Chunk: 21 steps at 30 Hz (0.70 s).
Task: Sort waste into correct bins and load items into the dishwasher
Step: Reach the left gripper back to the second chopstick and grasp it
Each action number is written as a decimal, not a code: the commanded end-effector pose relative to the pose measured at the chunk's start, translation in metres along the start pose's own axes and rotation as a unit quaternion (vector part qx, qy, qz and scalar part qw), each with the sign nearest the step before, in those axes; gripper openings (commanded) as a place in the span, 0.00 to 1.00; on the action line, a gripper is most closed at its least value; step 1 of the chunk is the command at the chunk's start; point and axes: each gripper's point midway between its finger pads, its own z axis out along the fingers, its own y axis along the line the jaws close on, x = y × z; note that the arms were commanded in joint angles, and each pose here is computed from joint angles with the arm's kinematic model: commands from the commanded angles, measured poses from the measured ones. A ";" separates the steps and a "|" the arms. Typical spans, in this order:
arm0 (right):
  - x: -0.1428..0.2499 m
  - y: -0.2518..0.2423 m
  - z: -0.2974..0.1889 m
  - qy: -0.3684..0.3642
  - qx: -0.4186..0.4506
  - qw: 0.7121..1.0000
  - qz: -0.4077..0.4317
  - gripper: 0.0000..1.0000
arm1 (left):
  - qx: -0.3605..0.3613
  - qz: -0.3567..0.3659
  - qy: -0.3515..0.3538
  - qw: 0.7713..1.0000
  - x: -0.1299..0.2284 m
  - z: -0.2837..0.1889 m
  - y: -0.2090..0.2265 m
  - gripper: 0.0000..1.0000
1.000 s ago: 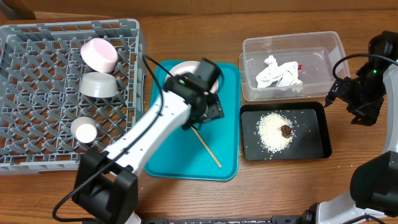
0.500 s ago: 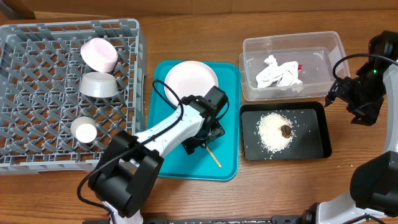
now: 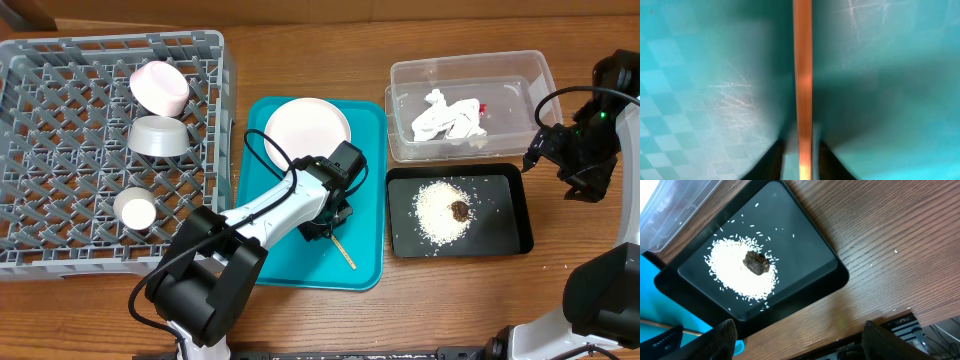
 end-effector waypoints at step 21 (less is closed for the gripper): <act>0.002 0.000 -0.010 -0.021 -0.008 1.000 -0.002 0.82 | 0.076 0.040 -0.014 0.996 -0.047 -0.060 0.003 0.04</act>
